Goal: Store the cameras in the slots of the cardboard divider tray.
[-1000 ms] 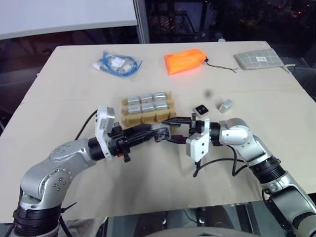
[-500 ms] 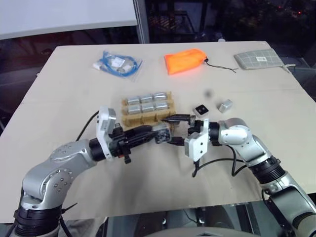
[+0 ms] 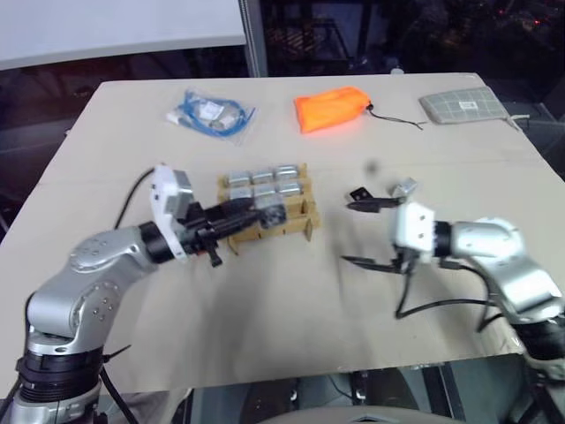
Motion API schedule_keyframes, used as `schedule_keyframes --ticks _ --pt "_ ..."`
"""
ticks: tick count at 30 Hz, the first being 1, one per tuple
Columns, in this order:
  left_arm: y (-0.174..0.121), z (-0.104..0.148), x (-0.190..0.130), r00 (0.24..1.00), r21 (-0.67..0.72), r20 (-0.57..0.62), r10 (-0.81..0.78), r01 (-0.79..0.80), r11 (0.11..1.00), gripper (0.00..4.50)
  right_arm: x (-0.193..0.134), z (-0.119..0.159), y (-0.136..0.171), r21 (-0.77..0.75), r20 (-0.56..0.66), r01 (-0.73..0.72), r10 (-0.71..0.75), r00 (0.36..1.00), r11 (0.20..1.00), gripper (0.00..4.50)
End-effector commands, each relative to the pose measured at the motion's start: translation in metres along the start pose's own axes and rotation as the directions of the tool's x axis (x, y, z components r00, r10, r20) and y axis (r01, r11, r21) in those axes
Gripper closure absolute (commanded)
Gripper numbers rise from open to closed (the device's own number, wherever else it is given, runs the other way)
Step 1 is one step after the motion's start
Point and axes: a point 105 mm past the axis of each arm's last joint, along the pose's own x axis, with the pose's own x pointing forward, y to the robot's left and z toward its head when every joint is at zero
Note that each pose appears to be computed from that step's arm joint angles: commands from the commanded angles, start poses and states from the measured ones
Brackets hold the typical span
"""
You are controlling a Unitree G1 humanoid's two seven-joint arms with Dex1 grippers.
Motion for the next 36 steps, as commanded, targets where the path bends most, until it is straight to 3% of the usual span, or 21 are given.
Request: schedule_keyframes --ticks 1,6,12,23,36 --pt "0.013 0.008 -0.011 0.999 0.106 -0.001 0.032 -0.032 0.994 3.9 -0.021 0.02 0.008 0.154 0.024 -0.033 0.03 0.999 0.988 0.03" --pt "0.029 -0.004 -0.021 0.998 0.108 -0.02 0.064 -0.061 0.992 3.9 -0.047 0.021 0.015 0.288 -0.043 -0.042 0.056 0.997 0.957 0.03" --pt "0.044 -0.006 -0.016 0.996 0.126 0.025 0.081 -0.083 0.989 3.9 -0.049 0.034 0.02 0.316 0.002 -0.064 0.067 0.998 0.947 0.03" --pt "0.057 -0.018 -0.012 0.998 0.137 -0.001 0.057 -0.056 0.989 3.9 -0.054 0.047 0.006 0.198 0.118 0.035 -0.059 0.991 0.98 0.03" --pt "0.05 -0.027 -0.001 1.0 0.133 -0.001 0.01 -0.01 0.991 3.9 -0.056 0.042 0.008 0.19 0.13 0.054 -0.08 0.988 0.98 0.03"
